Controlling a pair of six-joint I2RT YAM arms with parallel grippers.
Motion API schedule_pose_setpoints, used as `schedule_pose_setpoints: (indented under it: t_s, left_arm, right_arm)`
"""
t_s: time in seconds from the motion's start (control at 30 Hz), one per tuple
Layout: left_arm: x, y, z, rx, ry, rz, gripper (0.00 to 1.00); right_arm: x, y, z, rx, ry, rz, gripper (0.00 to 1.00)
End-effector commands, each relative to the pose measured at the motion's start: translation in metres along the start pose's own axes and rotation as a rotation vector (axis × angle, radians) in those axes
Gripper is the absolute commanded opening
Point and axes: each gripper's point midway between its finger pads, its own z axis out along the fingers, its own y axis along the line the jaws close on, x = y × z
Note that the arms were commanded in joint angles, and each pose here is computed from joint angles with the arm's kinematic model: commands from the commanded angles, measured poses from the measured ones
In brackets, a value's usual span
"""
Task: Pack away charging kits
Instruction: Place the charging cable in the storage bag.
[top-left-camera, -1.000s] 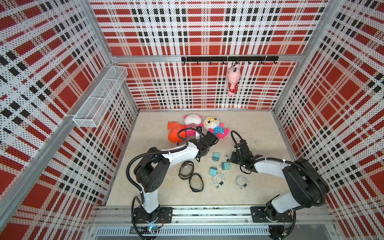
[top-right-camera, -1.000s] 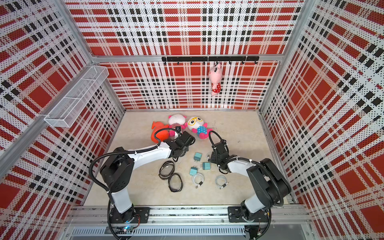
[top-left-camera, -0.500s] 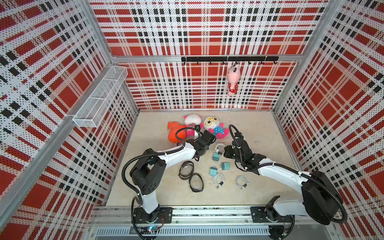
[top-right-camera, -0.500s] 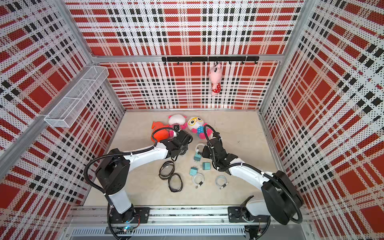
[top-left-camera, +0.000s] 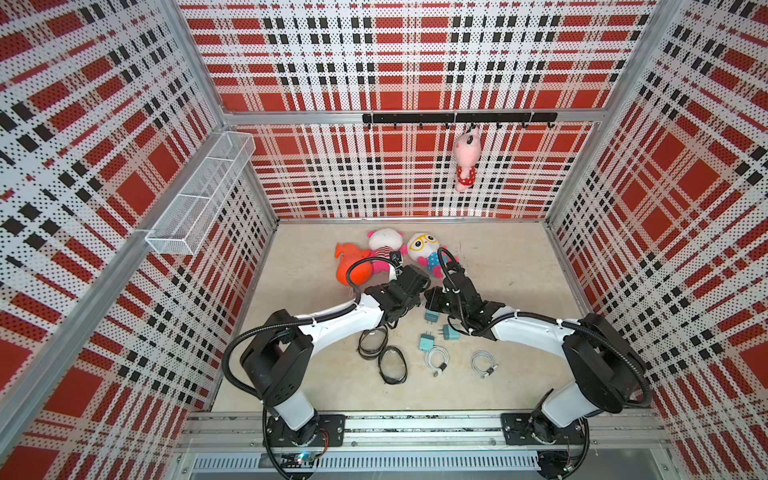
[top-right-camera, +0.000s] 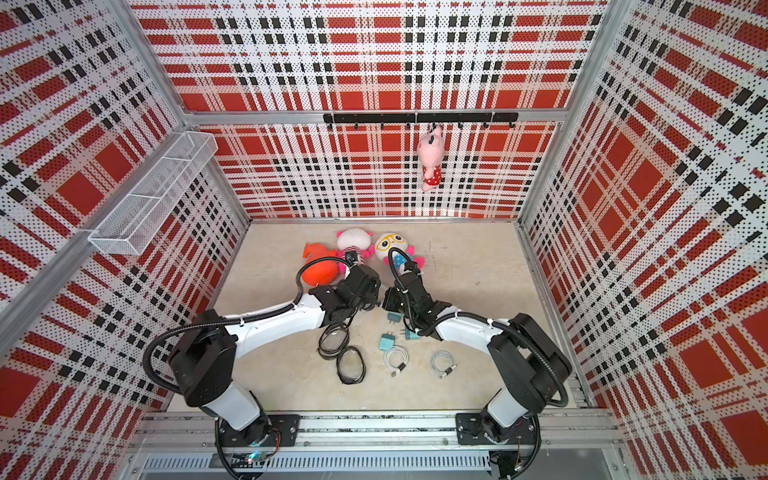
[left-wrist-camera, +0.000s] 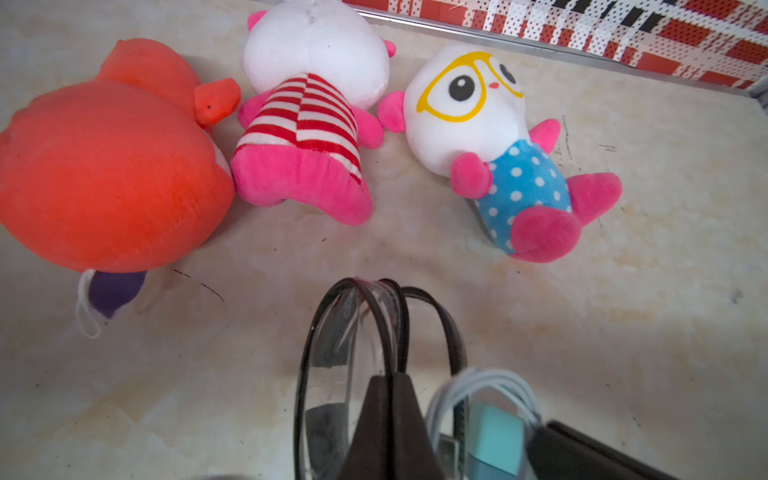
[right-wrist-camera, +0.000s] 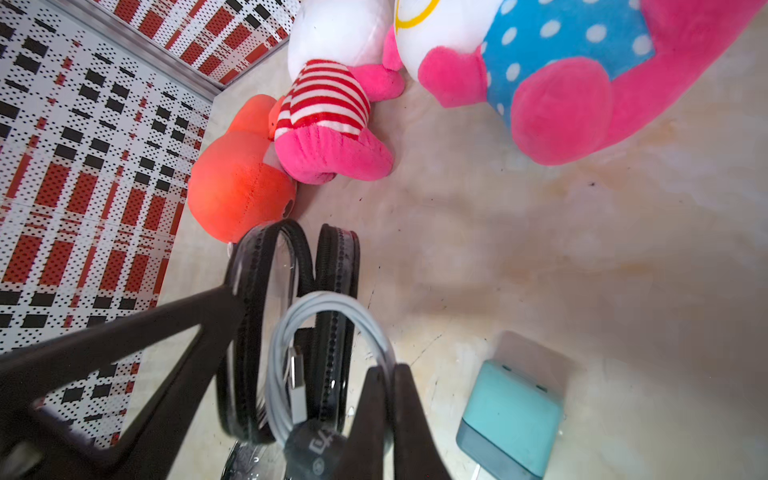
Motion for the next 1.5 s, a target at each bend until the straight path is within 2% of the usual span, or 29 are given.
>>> schedule_pose_setpoints:
  t_s: [0.0, 0.17, 0.33, 0.53, 0.77, 1.23, 1.47]
  left_arm:
    - [-0.013, -0.023, -0.018, 0.154, -0.033, -0.03, 0.0]
    - [-0.011, -0.03, -0.028, 0.241, -0.032, -0.047, 0.0]
    - [-0.005, -0.037, -0.027, 0.291, -0.018, -0.054, 0.0]
    - [-0.002, -0.038, -0.022, 0.302, -0.023, -0.068, 0.0]
    - [0.001, -0.022, -0.008, 0.303, -0.008, -0.114, 0.0]
    - [-0.004, -0.023, -0.019, 0.364, -0.02, -0.157, 0.0]
    - [-0.008, -0.018, -0.023, 0.317, -0.059, -0.154, 0.0]
  right_arm:
    - [-0.01, 0.014, 0.006, -0.044, -0.034, 0.024, 0.0]
    - [-0.012, 0.006, 0.009, -0.013, -0.058, 0.032, 0.0]
    - [-0.013, 0.015, 0.014, -0.051, -0.051, 0.042, 0.0]
    - [-0.011, 0.026, 0.014, -0.117, -0.041, 0.063, 0.0]
    - [-0.007, 0.031, 0.003, -0.172, -0.037, 0.09, 0.0]
    - [0.003, 0.014, 0.026, -0.093, -0.013, 0.104, 0.0]
    - [0.002, 0.007, 0.027, -0.034, -0.016, 0.091, 0.0]
